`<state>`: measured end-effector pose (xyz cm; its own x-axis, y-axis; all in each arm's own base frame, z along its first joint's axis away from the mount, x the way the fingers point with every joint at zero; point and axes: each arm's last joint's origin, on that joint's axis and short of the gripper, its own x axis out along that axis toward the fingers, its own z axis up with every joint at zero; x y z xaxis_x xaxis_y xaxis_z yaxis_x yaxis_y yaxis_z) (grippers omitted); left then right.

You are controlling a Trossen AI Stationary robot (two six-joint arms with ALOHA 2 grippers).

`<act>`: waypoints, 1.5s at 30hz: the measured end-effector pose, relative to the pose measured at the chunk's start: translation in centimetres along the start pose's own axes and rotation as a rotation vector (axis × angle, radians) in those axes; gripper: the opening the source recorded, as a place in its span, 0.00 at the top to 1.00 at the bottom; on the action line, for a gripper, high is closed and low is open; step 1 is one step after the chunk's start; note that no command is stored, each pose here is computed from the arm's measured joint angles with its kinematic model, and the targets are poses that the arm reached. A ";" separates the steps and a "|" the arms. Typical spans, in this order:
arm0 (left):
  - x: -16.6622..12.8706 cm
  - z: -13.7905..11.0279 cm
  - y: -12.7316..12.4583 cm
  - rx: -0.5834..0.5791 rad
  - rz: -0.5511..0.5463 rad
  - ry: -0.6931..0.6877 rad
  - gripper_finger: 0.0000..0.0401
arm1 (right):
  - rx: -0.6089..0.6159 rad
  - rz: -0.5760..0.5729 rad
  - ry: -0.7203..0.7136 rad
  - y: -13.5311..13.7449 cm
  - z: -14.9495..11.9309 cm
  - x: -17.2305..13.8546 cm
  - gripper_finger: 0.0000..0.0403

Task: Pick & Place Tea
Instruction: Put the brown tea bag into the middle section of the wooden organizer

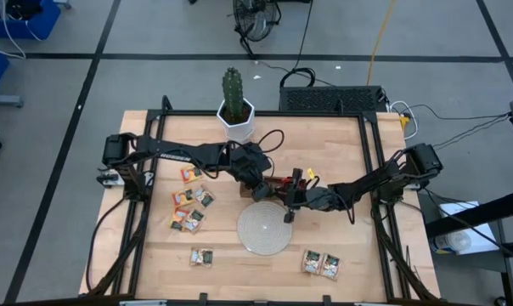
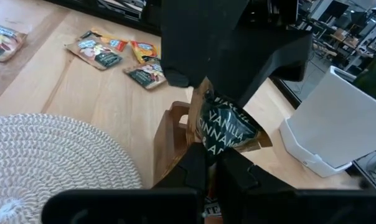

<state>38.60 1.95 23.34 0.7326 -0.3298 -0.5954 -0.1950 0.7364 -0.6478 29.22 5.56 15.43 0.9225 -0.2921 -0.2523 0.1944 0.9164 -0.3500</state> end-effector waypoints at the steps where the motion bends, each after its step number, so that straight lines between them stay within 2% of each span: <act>1: 0.0 0.0 0.0 -0.002 0.010 -0.003 0.52 | -0.004 0.000 0.001 0.0 0.1 0.0 0.98; 5: 0.0 -0.3 0.2 -0.012 0.042 0.010 0.52 | -0.008 0.001 0.002 0.0 0.3 0.2 0.98; 10: 0.0 -0.3 0.3 -0.031 0.057 0.012 0.60 | -0.006 0.000 -0.001 0.0 0.4 0.2 0.98; 17: 0.0 -0.4 0.4 -0.011 0.062 0.017 0.80 | -0.006 0.001 0.000 0.0 0.4 0.2 0.98; 20: 0.0 -0.4 0.3 0.043 0.049 0.031 0.93 | -0.006 0.004 0.002 0.1 0.3 0.2 0.97; 22: 0.0 -0.5 0.3 0.090 0.033 0.043 0.98 | -0.007 0.009 0.002 0.2 0.4 0.1 0.95; 28: 0.3 -1.9 0.1 0.219 0.076 0.145 0.99 | 0.001 0.032 0.014 0.7 0.3 -0.1 0.85; 32: 0.3 -3.6 0.4 0.218 0.175 0.268 0.99 | 0.001 0.053 0.016 1.4 0.3 -0.5 0.80; 36: 0.4 -4.4 0.0 0.269 0.247 0.291 1.00 | -0.011 0.070 0.007 1.9 0.5 -0.8 0.77; 40: 0.7 -4.8 -0.5 0.305 0.265 0.288 1.00 | 0.013 0.066 -0.007 1.8 0.6 -0.8 0.76; 43: 0.4 -4.6 -1.3 0.397 0.297 0.304 1.00 | 0.006 0.069 -0.006 1.9 0.6 -0.9 0.76; 45: -0.1 -4.2 -2.2 0.522 0.339 0.318 1.00 | -0.017 0.078 -0.010 1.9 1.0 -1.4 0.76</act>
<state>36.25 -2.18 22.82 0.4450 -0.1294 -0.8861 0.0177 0.9906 -0.1357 28.64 7.98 16.07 0.9379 -0.2169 -0.2708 0.1159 0.9316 -0.3446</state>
